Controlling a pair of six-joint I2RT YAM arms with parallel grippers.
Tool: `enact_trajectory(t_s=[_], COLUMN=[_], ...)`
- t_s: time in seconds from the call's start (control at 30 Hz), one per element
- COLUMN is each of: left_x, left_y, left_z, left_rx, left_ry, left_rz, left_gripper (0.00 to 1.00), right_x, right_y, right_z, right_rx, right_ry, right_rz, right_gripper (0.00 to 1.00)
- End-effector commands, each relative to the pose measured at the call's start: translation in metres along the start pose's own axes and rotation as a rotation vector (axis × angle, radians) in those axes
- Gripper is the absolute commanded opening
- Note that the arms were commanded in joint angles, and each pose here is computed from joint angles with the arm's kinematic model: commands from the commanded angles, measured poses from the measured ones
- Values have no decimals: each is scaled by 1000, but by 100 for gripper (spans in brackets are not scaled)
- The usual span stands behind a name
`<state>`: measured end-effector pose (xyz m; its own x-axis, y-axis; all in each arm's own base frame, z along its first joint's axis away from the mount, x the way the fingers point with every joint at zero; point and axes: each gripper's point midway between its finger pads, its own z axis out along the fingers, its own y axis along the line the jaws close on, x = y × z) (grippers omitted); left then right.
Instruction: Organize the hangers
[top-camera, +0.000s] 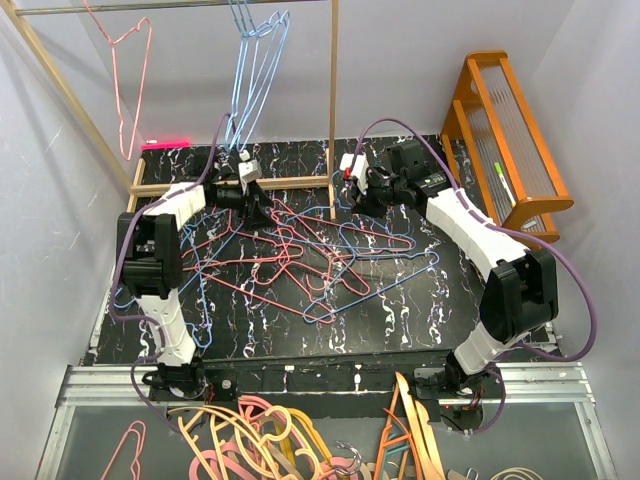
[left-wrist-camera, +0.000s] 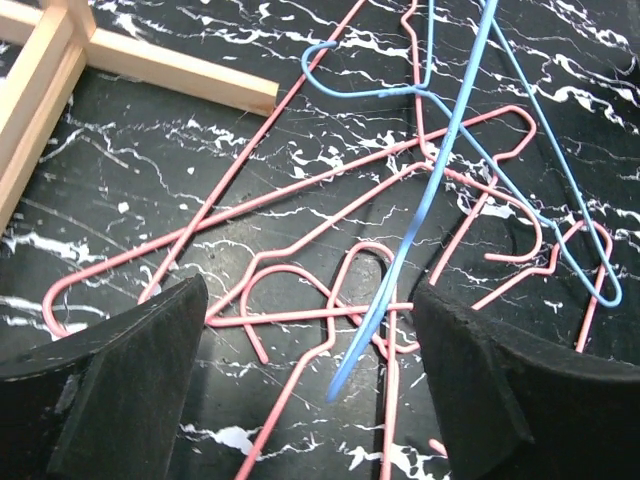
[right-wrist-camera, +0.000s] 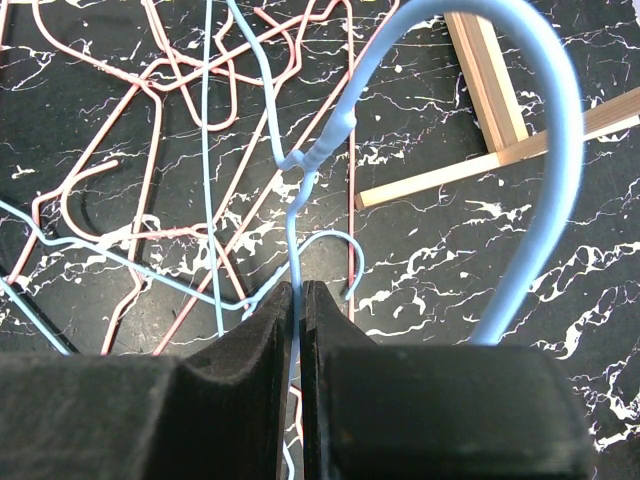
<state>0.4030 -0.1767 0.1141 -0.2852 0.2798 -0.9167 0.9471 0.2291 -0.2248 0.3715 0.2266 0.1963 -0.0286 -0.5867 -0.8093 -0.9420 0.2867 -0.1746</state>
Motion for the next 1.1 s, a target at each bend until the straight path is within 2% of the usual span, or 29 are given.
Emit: enact_trajectory(t_s=[0.0,0.1,0.17,0.3,0.47,0.5,0.57,0.6,0.7,0.73,0.77,0.83,0.87,1.0,1.07], left_x=[-9,3,11,18,21,20,16,14,0,-5,-11,-23,-28,-39,-43], left_y=[-31,-46,-57,-71,-67,-65,-64,-64,-71,-71,-70,-66,-66,-95,-110], left_z=[2,-1,-2,-2,1,2,3,4,-1,-4,-7,-18,-26,-69,-95], left_rx=[168,249,302,366,321,310,300,301,283,253,211,66,-18,-282,-432], left_ry=[-8,34,49,61,87,88,90,95,86,89,99,130,145,173,194], left_rz=[52,46,45,43,60,68,91,99,126,149,157,145,132,138,68], left_gripper=[74,54,47,52,51,47,13,0,0,0,0,0,0,0,0], right_x=[-40,-42,-43,-47,-53,-53,-53,-54,-55,-56,-56,-58,-60,-82,-93], right_y=[-8,-8,-10,-14,-16,-16,-16,-16,-15,-15,-16,-21,-25,-48,-59], right_z=[-19,-19,-19,-18,-17,-16,-15,-15,-13,-13,-13,-13,-14,-23,-27], right_rx=[46,51,55,63,58,56,53,51,46,44,47,68,87,205,243], right_ry=[-90,-97,-103,-114,-127,-129,-128,-128,-127,-128,-126,-125,-130,-195,-219], right_rz=[-73,-70,-66,-60,-56,-53,-47,-44,-35,-31,-23,3,13,33,42], right_gripper=[8,8,8,8,8,8,8,8,9,15,32,82,96,98,99])
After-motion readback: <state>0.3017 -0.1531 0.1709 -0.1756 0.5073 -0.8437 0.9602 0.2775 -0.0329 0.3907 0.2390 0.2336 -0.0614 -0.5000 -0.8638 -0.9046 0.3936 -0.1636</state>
